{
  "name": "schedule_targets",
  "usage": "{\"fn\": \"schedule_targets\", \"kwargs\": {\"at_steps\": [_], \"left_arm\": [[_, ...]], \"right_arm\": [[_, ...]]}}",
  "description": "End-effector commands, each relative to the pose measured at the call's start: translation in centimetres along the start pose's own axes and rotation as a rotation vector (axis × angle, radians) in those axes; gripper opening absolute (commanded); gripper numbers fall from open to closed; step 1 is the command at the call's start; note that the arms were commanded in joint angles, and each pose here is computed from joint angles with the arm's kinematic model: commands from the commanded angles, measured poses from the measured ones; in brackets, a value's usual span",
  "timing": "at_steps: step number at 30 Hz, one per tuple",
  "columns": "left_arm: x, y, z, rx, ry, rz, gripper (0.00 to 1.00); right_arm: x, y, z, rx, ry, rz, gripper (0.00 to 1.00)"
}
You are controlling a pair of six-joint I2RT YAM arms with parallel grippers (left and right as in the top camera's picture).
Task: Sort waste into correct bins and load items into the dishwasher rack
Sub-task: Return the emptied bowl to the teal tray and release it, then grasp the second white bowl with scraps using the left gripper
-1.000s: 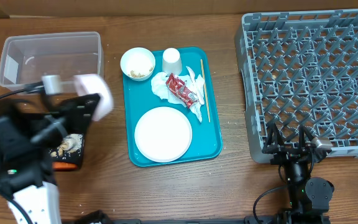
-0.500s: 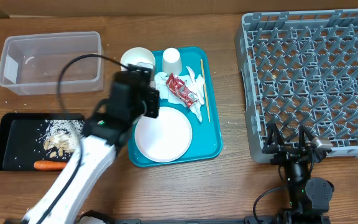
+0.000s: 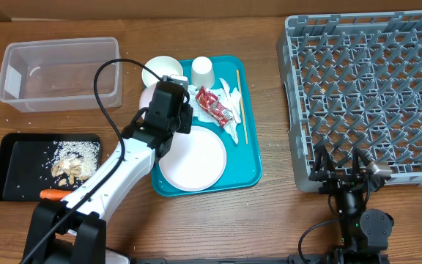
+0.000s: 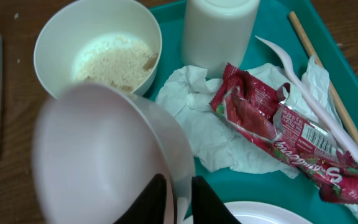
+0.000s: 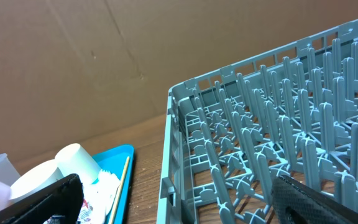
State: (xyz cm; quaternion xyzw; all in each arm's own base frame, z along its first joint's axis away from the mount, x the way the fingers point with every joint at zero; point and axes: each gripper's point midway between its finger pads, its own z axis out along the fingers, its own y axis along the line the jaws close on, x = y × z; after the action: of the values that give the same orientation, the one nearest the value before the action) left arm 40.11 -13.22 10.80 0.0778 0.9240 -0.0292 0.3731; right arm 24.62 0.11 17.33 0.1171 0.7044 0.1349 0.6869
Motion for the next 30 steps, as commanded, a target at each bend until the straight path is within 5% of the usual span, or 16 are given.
{"fn": "schedule_targets", "kwargs": {"at_steps": [1, 4, 7, 11, 14, 23, 30], "left_arm": [[-0.5, -0.4, 0.1, 0.016, -0.009, 0.017, 0.27], [-0.4, -0.4, 0.1, 0.016, -0.006, 0.018, 0.36], [-1.1, -0.4, 0.0, 0.014, -0.026, 0.036, 0.57], [-4.4, -0.1, -1.0, -0.015, -0.092, 0.062, 0.59], [-6.5, -1.0, -2.2, 0.024, -0.059, 0.150, 0.76], [-10.2, 0.9, -1.0, -0.025, 0.185, 0.142, 0.79], [-8.7, 2.1, 3.5, 0.094, 0.267, 0.064, 0.76]], "right_arm": [[0.1, -0.4, 0.0, 0.017, -0.006, -0.003, 1.00], [0.1, -0.4, 0.0, 0.017, -0.006, -0.003, 1.00], [0.1, -0.4, 0.0, 0.017, -0.006, -0.003, 1.00], [0.1, -0.4, 0.0, 0.017, -0.006, -0.003, 1.00], [0.1, -0.4, 0.0, 0.017, -0.006, -0.003, 1.00], [0.1, -0.4, 0.0, 0.017, -0.006, -0.003, 1.00], [0.1, -0.4, 0.0, 0.017, -0.006, -0.003, 1.00]]}}
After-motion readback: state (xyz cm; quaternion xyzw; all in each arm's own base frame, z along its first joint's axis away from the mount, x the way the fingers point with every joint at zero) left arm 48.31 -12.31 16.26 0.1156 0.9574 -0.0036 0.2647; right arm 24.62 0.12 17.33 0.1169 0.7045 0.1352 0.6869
